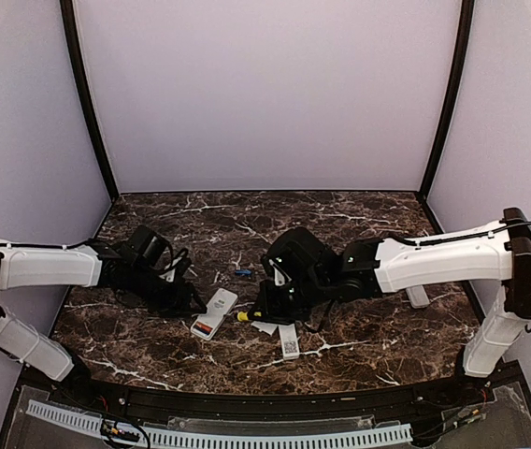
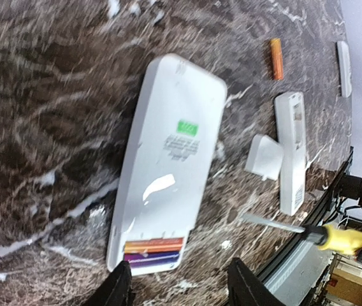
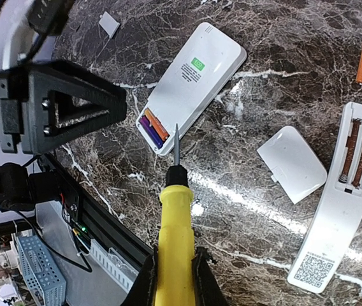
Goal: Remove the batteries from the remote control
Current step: Move the remote control without the battery cover to the center of the board.
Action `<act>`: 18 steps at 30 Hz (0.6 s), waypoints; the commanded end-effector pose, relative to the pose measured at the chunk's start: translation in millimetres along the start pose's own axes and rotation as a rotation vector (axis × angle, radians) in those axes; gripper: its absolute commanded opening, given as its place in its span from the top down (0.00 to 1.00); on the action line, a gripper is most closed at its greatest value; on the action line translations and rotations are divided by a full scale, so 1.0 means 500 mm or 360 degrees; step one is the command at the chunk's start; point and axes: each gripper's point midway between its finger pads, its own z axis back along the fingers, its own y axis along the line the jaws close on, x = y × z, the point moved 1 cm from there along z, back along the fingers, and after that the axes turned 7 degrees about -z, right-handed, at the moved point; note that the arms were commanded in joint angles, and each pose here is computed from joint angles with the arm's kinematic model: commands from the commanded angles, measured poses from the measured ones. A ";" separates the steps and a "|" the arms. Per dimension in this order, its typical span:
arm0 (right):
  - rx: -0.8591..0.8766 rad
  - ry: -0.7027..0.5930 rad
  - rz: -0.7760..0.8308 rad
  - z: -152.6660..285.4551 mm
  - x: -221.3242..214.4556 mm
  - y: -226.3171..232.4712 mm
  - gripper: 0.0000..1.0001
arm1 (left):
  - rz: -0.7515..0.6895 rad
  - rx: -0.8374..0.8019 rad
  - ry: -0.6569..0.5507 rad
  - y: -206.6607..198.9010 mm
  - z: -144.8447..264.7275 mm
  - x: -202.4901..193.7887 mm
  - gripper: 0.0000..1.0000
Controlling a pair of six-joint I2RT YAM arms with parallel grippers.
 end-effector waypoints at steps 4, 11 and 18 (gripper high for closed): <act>0.0078 0.0022 -0.0033 -0.011 -0.016 0.028 1.00 | 0.0146 0.0013 0.0132 0.042 -0.012 -0.099 0.56; 0.0055 0.0065 -0.0045 -0.029 -0.023 0.031 1.00 | 0.0124 0.0063 0.0146 0.054 -0.019 -0.097 0.63; 0.0040 0.0100 -0.0048 -0.044 -0.029 0.032 1.00 | 0.0100 0.0092 0.0172 0.061 -0.031 -0.092 0.68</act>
